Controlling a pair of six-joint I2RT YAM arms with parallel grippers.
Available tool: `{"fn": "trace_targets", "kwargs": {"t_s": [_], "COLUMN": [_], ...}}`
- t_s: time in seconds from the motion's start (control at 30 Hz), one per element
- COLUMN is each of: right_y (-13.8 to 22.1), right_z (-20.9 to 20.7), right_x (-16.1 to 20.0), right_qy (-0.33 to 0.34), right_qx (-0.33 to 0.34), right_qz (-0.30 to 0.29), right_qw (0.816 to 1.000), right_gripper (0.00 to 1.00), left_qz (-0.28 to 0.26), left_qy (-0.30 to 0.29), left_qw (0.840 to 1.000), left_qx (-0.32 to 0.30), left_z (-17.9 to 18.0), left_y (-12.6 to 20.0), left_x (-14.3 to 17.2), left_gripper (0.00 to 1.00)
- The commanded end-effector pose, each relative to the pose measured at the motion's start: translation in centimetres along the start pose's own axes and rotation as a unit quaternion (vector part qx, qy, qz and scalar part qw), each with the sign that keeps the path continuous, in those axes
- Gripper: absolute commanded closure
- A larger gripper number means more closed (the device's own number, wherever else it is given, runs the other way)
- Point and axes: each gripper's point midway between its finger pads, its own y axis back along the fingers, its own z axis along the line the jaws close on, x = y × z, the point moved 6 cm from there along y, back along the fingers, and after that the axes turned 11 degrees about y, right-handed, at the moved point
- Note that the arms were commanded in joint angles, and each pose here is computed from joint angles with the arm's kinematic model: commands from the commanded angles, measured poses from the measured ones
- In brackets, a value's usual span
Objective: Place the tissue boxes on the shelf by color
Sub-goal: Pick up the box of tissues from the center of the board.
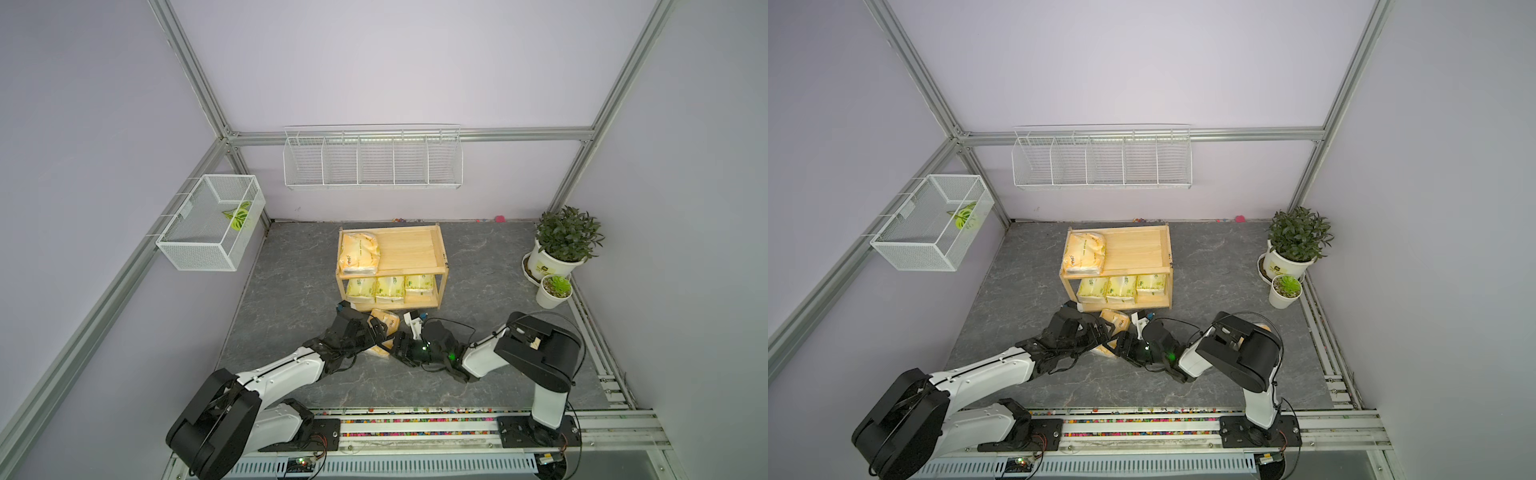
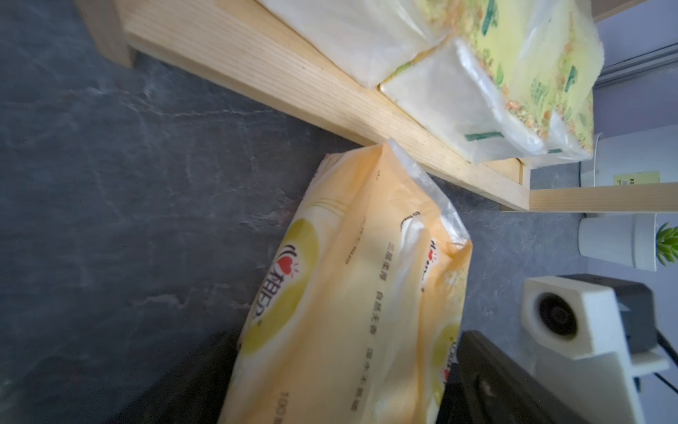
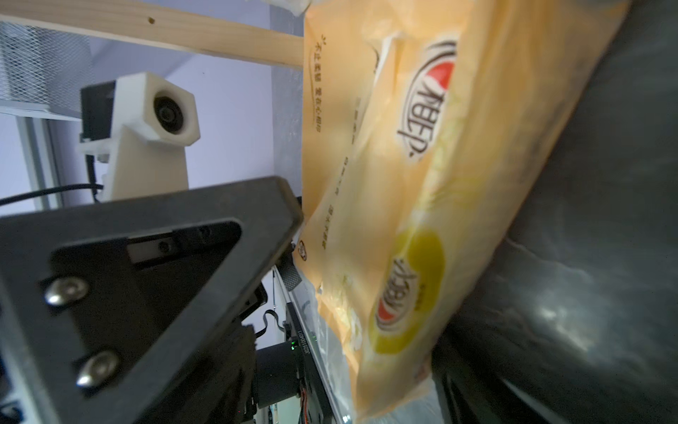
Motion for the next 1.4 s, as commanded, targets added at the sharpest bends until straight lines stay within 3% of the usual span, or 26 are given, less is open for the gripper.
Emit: {"fn": "trace_targets", "kwargs": {"t_s": [0.0,0.17,0.63,0.83,1.07,1.2,1.37], "right_y": [0.4,0.7,0.9,1.5,2.5,3.5,5.2], "right_z": [-3.7,-3.8,-3.6,-2.7,-0.7,0.8,2.8], "right_x": [2.1,1.9,1.9,1.9,1.8,2.1,2.5], "right_qy": [-0.049,-0.054,-0.056,-0.052,-0.037,-0.023,0.005], "right_qx": [0.049,0.045,0.035,0.024,0.007,0.007,0.018], "right_qz": [0.017,-0.002,-0.005,-0.002,0.012,0.037,0.075], "right_qw": [0.997,0.998,0.998,0.998,0.999,0.999,0.997], "right_gripper": [0.2,0.25,0.7,0.81,0.86,0.85,0.86], "left_qz": [0.013,0.011,0.004,-0.009,-0.072,-0.14,-0.189], "left_qy": [0.008,0.01,0.008,-0.002,-0.019,-0.023,-0.017], "left_qw": [1.0,1.0,1.0,1.0,0.997,0.99,0.982], "left_qx": [0.0,-0.003,-0.004,-0.004,-0.007,0.0,-0.018], "left_z": [0.7,0.8,0.4,-0.6,-3.2,-4.8,-6.4], "left_y": [0.1,0.3,1.1,2.0,5.8,9.7,13.8], "left_x": [0.7,0.7,0.4,-0.3,-2.5,-4.5,-7.1], "left_gripper": [0.0,0.0,0.0,0.0,0.0,0.0,0.0]}}
